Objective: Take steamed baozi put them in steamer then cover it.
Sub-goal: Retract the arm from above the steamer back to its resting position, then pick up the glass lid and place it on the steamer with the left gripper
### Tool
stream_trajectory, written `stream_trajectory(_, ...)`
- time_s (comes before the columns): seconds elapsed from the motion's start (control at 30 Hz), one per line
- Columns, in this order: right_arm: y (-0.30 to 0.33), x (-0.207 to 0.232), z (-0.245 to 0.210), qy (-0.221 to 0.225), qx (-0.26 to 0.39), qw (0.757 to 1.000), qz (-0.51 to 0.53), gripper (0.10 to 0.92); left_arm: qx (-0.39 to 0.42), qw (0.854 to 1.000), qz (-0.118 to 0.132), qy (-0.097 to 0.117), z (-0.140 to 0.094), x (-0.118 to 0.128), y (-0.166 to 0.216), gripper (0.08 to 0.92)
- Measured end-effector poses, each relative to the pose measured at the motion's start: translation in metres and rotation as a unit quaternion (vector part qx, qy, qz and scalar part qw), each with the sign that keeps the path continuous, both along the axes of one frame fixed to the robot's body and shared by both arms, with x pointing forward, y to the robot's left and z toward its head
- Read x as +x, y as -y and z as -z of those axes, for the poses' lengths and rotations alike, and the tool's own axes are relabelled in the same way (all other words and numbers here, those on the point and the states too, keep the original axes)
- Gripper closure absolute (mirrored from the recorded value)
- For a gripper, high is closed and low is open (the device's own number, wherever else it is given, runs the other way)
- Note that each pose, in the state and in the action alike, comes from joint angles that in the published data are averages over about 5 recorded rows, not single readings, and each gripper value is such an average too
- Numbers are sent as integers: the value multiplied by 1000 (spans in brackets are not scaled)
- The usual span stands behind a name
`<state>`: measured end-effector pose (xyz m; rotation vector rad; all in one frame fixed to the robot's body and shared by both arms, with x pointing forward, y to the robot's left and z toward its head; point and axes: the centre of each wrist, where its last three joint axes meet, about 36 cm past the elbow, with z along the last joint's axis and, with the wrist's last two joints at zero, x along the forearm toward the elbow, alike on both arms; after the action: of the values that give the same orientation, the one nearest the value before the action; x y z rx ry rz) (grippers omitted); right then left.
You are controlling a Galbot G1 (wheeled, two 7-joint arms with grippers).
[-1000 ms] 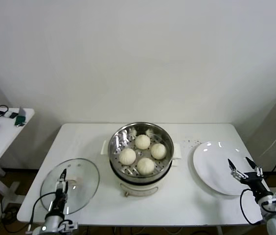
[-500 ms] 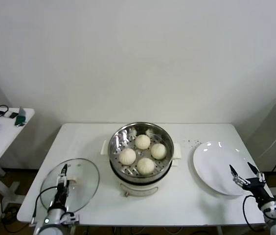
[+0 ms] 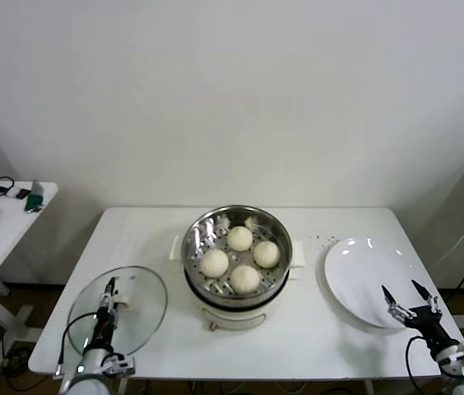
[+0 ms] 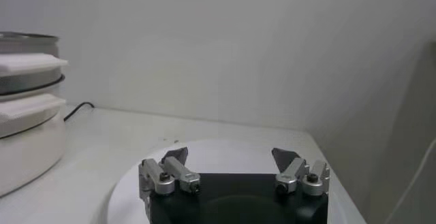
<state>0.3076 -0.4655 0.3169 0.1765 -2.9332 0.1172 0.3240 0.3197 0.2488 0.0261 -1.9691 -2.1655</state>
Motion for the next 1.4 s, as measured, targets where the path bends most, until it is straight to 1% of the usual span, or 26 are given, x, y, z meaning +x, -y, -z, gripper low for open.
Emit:
stream_trajectory(0.33,-2,-1,4,-2,-5,1000,-4,200,-12,1000,6,-1,2,0,2,752)
stream_trajectory(0.47,-1,-1,6,-2,-6,1000,-3,200,-14,1000,8,3,0,-1,1,840)
stream_trajectory(0.53,-1,-2,7,-2,-7,1000,-3,200,-16,1000,8,6,-2,-2,1,851)
stream_trajectory(0.73,1,-2,9,-3,-8,1000,-3,200,-18,1000,8,22,-13,-6,0,851)
stream_trajectory(0.93,5,1,8,-1,-13,1000,-2,200,-15,999,2,50,-31,-13,0,851)
stream_trajectory(1.17,6,6,7,-1,-20,1000,-8,200,-1,996,-11,88,-65,-24,4,851)
stream_trajectory(1.4,5,15,6,0,-27,999,-18,200,11,992,-22,127,-110,-33,13,851)
